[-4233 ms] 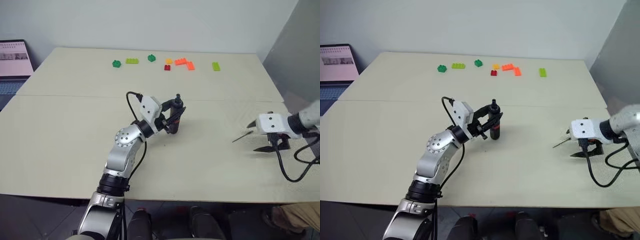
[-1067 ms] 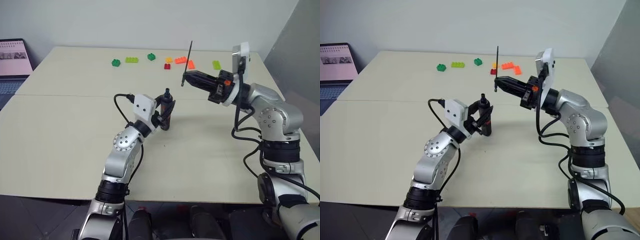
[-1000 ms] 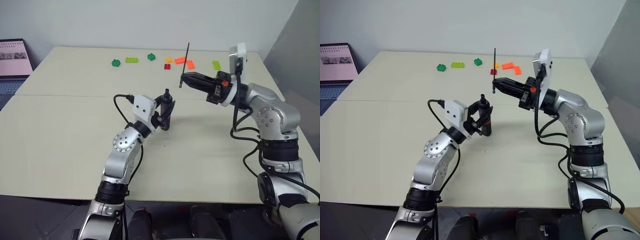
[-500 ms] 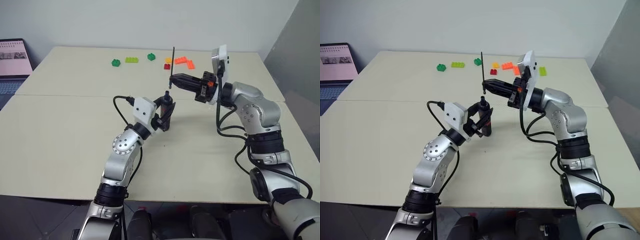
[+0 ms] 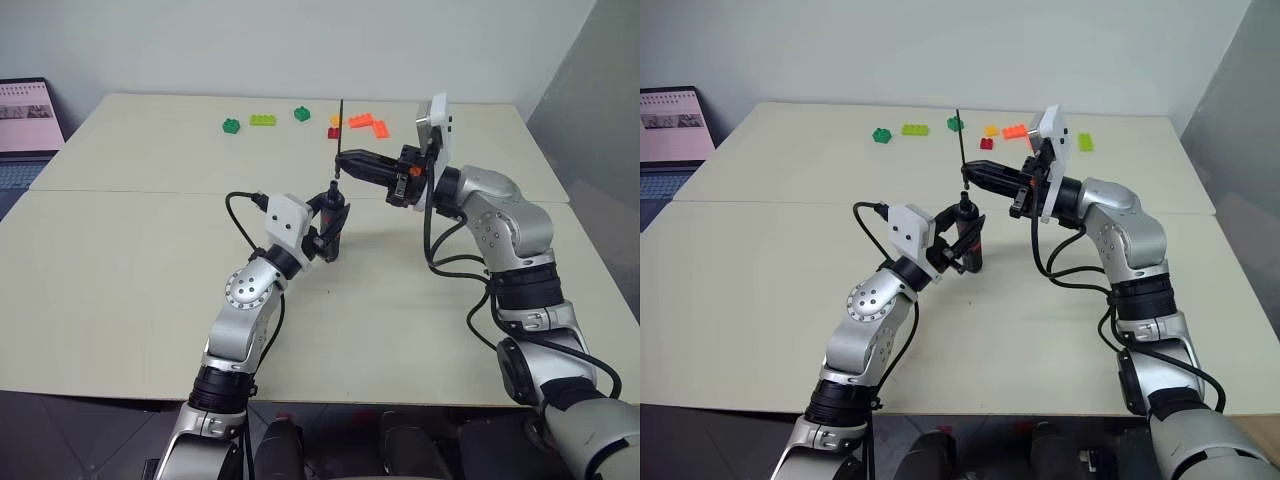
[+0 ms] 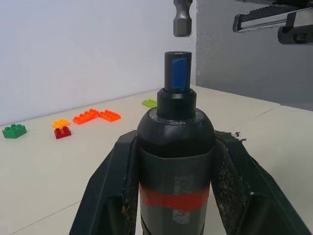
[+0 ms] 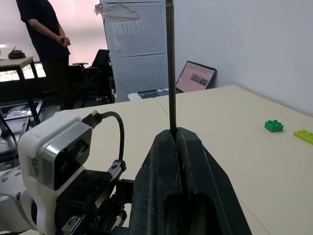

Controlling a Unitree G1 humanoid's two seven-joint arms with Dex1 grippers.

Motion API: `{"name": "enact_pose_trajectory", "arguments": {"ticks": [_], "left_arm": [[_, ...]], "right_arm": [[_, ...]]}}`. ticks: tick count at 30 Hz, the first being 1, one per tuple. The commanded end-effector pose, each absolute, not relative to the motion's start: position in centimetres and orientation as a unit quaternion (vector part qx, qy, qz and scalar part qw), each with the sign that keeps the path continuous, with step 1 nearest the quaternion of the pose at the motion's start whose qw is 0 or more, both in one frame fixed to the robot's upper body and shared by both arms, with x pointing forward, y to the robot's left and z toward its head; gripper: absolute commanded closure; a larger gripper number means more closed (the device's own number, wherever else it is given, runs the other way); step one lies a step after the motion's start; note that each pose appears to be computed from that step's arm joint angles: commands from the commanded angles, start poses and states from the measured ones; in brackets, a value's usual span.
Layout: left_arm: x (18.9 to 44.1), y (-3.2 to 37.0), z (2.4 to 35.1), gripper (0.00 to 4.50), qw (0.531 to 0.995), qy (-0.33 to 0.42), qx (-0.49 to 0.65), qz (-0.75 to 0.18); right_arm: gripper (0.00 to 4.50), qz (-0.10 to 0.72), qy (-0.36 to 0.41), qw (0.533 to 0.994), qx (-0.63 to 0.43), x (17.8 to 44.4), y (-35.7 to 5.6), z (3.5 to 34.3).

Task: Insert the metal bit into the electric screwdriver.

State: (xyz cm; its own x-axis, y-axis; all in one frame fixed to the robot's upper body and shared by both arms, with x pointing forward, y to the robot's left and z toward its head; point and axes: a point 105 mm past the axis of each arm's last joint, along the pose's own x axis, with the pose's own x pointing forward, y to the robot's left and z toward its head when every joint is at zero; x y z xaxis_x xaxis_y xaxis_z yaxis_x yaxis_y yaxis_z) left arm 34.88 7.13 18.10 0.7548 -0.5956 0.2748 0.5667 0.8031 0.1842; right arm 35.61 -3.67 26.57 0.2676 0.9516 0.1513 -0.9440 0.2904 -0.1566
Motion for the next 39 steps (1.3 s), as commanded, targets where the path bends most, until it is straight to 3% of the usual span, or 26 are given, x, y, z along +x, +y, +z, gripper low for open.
{"name": "enact_pose_trajectory", "arguments": {"ticks": [1, 19, 39], "left_arm": [[34.9, 7.0, 18.2, 2.84, 0.935, -0.161, 0.049, -0.314], [35.0, 7.1, 18.2, 2.84, 0.934, -0.161, 0.051, -0.315], [34.8, 6.9, 18.2, 2.84, 0.929, -0.163, 0.06, -0.326]], "right_arm": [[4.5, 0.597, -0.131, 0.791, -0.033, 35.2, -3.6, 27.3], [4.5, 0.596, -0.117, 0.792, -0.055, 35.2, -3.2, 25.9], [4.5, 0.634, -0.017, 0.767, -0.103, 35.7, -3.3, 24.9]]}}
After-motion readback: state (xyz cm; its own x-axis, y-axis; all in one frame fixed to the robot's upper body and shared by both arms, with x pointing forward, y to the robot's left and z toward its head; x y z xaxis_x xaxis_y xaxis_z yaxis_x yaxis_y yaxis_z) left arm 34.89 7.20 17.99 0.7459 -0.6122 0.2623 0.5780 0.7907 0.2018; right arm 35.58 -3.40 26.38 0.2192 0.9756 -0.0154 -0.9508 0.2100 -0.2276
